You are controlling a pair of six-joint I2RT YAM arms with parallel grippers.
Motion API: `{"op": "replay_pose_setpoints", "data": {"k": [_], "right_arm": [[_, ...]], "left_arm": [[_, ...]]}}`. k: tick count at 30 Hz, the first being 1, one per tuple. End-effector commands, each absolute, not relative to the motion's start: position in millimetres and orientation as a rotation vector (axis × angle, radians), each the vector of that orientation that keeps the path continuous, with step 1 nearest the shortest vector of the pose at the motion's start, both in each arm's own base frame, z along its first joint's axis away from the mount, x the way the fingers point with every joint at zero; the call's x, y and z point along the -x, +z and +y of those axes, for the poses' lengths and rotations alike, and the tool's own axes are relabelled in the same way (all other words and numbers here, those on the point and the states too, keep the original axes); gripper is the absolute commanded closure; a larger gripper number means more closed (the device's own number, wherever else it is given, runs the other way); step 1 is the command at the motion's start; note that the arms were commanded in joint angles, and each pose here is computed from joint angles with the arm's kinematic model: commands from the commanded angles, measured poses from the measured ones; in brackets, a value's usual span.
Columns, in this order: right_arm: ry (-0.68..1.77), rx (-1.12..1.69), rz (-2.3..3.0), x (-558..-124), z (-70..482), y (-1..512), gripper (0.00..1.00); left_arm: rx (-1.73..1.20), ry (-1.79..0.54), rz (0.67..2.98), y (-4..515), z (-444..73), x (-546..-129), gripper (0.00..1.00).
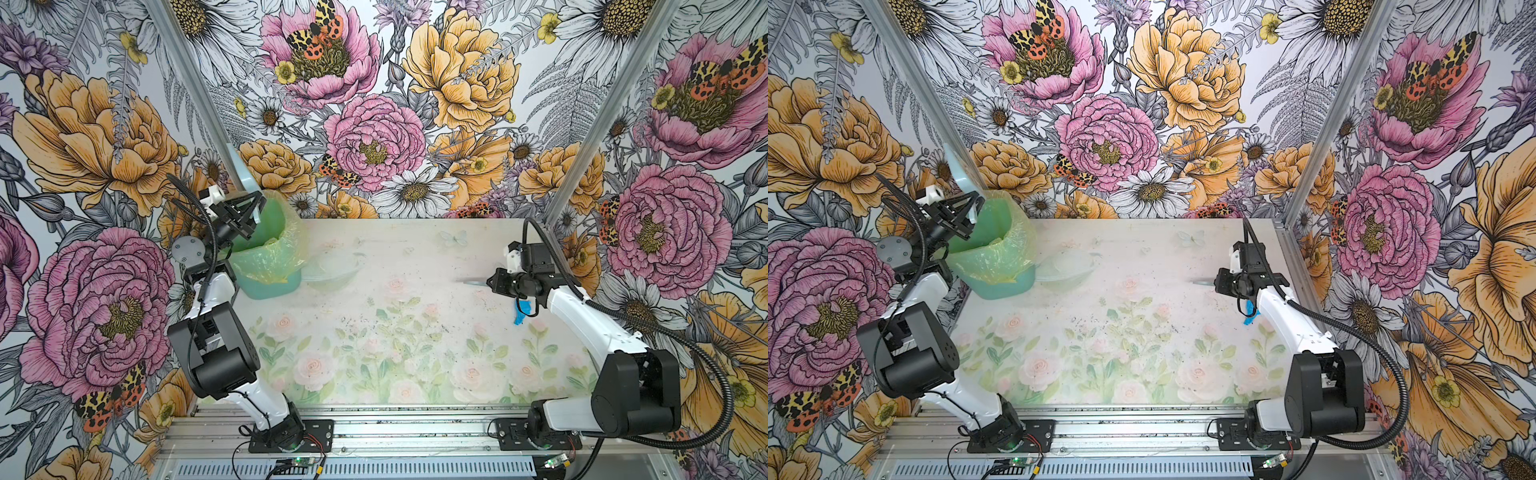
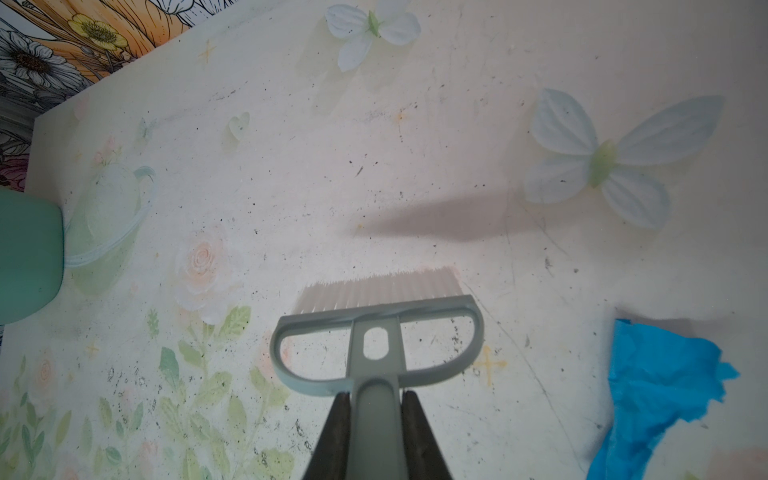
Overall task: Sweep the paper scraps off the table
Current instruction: 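Lower the empty dustpan to the table while the right gripper brushes toward the blue scrap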
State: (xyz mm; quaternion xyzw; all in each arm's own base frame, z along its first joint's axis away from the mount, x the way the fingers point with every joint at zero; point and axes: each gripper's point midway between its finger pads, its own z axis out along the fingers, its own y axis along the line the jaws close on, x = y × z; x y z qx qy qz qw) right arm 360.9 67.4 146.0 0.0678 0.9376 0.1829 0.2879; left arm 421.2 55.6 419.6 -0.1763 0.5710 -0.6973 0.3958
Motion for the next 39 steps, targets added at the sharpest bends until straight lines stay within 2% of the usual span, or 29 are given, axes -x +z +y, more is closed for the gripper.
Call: {"op": "replay_pose_setpoints", "data": {"k": [1, 13, 22, 30, 34, 39], "right_arm": [[0.476, -0.174, 2.445, -367.0, 64.5, 161.5, 1.00], [0.345, -0.213, 2.364, -368.4, 45.0, 187.9, 1.00], [0.047, -0.392, 2.306, -354.0, -5.1, 199.4, 1.00], [-0.144, -0.750, 2.201, -322.0, -67.2, 206.1, 1.00], [-0.147, -0.852, 2.232, -308.6, -80.6, 194.8, 1.00], [-0.124, -0.939, 2.298, -296.9, -85.3, 174.7, 1.00]], "left_arm": [[0.501, -1.818, 1.465, 429.2, 46.5, -410.7, 1.00], [0.649, -1.368, 1.782, 376.9, 37.3, -413.1, 1.00], [0.657, -1.101, 1.922, 351.2, 29.0, -408.7, 1.00], [0.443, -0.872, 2.001, 355.6, -24.3, -402.8, 1.00], [0.288, -0.823, 2.049, 356.1, -64.9, -399.0, 1.00], [0.102, -0.750, 2.176, 330.6, -119.3, -393.4, 1.00]]}}
